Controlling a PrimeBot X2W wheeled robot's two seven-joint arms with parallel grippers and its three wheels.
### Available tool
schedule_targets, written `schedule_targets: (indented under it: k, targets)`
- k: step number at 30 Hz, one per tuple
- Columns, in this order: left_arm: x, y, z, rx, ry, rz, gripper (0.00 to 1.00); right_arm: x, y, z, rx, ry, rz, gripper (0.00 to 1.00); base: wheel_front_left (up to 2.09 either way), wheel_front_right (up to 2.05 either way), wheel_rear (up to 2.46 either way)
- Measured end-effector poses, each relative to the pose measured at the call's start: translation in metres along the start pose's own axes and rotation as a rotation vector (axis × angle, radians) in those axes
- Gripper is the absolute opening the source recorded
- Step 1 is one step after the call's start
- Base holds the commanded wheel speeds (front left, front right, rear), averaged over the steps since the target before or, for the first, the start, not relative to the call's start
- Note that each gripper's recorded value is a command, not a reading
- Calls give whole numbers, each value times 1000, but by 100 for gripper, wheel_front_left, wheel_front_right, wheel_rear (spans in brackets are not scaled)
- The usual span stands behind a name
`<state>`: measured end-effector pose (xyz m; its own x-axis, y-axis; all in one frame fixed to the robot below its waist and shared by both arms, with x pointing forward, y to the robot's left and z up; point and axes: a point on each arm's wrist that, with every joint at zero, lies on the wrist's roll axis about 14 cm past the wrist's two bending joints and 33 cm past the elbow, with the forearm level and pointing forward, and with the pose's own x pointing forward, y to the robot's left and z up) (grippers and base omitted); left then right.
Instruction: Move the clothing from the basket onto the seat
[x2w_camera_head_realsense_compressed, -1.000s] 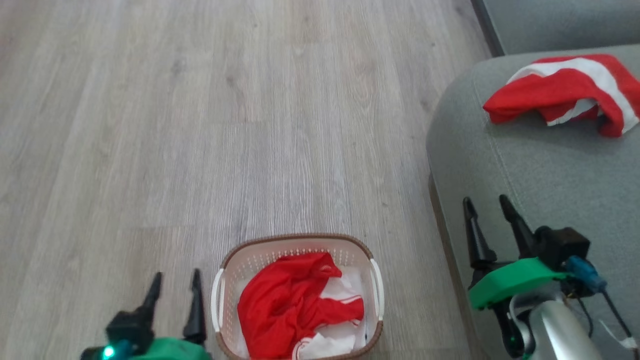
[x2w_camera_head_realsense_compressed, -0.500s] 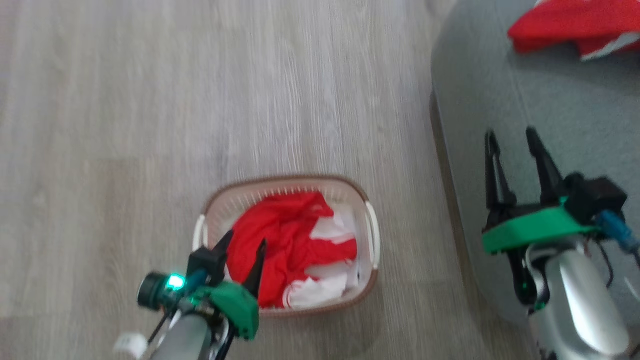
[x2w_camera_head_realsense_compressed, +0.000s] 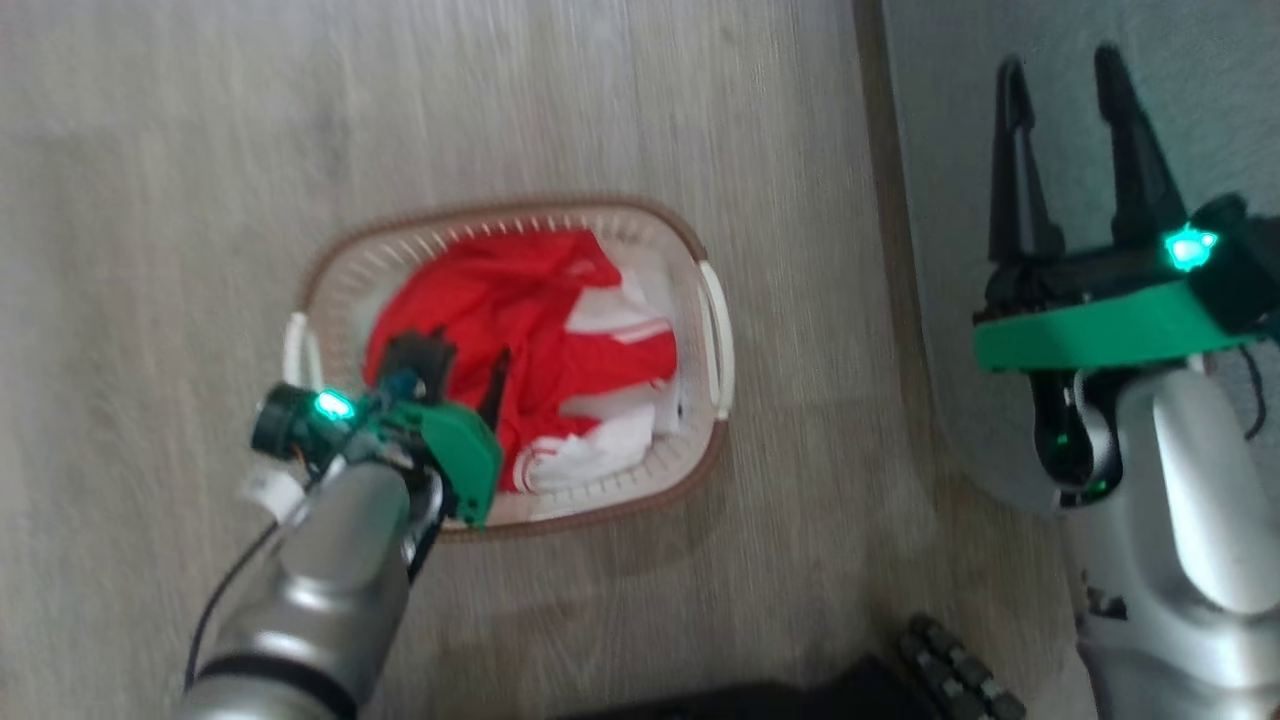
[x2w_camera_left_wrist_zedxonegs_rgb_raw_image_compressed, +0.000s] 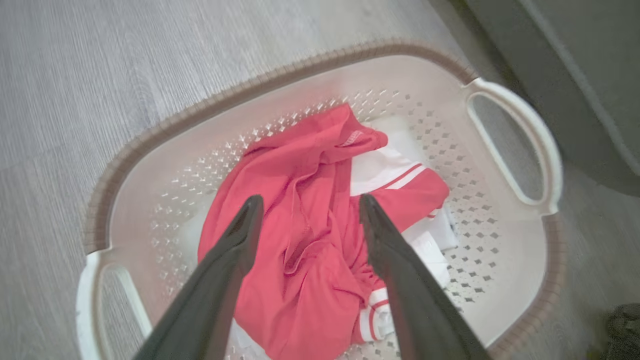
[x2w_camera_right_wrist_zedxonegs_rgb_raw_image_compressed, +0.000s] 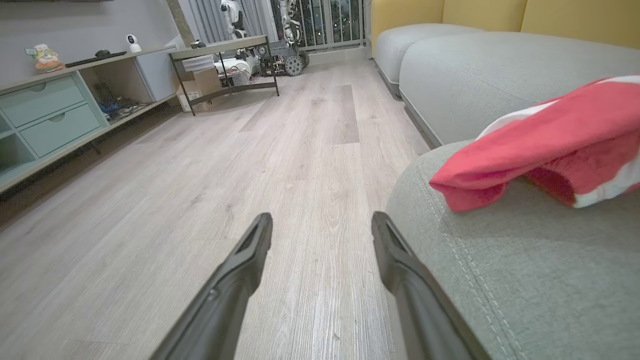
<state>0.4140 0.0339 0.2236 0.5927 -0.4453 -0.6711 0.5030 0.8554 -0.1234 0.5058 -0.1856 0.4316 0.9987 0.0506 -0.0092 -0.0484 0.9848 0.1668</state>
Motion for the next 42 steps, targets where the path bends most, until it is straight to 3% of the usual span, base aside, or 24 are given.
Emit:
schedule_targets:
  k: [12,24,25,27,28,29,37,42]
  targets:
    - [66,9,-64,36,206,-42,100,24,-7,-65,8,92,16,100,0,0,0]
    - [85,6,-100,91,332,-55,100,38,-1,-75,5,84,57,100,0,0,0]
    - [85,6,-103,94,342,-54,90,38,-2,-76,4,87,56,100,0,0,0]
    - [84,7,-107,101,361,-53,39,38,-3,-77,3,90,54,100,0,0,0]
    - [84,7,-108,106,364,-54,4,38,-3,-77,3,90,54,100,0,0,0]
    - [84,8,-108,112,364,-55,0,38,-3,-77,3,89,54,100,0,0,0]
    - [78,10,-84,171,296,-61,0,38,-2,-61,2,65,49,100,0,0,0]
    - [67,8,-47,164,187,-63,0,31,0,-47,5,65,41,100,0,0,0]
